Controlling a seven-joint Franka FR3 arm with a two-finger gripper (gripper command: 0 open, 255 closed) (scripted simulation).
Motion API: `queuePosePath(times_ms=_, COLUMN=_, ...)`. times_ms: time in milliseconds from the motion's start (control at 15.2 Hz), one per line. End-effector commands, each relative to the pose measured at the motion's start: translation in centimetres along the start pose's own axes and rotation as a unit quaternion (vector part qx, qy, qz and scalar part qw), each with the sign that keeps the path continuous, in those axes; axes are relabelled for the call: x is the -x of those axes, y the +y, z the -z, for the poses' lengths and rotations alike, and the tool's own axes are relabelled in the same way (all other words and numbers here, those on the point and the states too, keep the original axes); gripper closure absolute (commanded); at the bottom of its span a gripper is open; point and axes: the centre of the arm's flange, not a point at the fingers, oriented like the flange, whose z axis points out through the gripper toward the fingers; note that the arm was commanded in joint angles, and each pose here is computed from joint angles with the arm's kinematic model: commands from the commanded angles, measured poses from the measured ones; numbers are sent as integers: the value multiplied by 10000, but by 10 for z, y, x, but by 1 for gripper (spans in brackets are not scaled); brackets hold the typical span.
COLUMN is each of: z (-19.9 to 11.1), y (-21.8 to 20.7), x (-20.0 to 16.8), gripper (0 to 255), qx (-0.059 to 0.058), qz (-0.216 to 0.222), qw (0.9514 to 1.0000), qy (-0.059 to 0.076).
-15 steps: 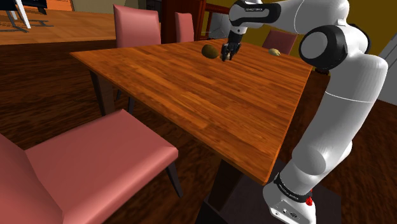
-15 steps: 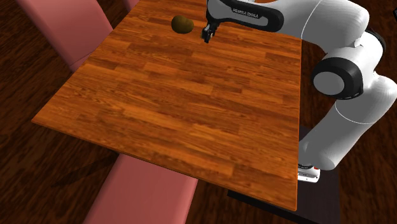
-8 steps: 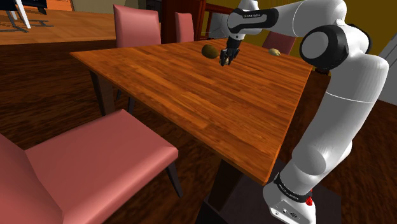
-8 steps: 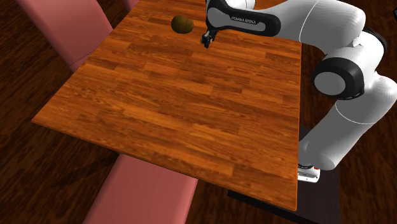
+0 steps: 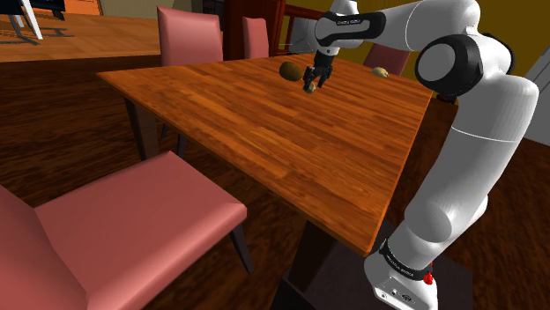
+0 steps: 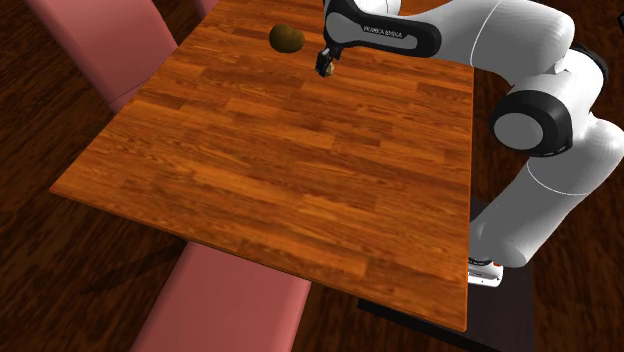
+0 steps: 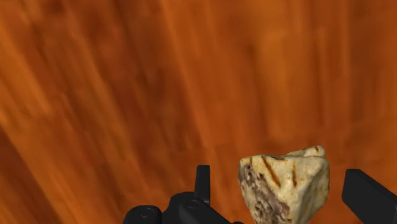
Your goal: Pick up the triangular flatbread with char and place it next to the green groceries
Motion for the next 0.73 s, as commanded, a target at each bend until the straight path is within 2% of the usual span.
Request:
queuePosePath(times_ms=0, z=0, y=0, x=0, gripper=0, qx=0, qz=0, qw=10000, qy=0)
queuePosePath(times_ms=132, z=0, y=0, x=0, gripper=0, qx=0, qz=0, qw=10000, qy=0)
queuePosePath(times_ms=396, z=50, y=0, x=0, gripper=0, qx=0, qz=0, qw=10000, qy=0)
queuePosePath(times_ms=660, z=50, y=0, x=0, gripper=0, qx=0, qz=0, qw=10000, qy=0)
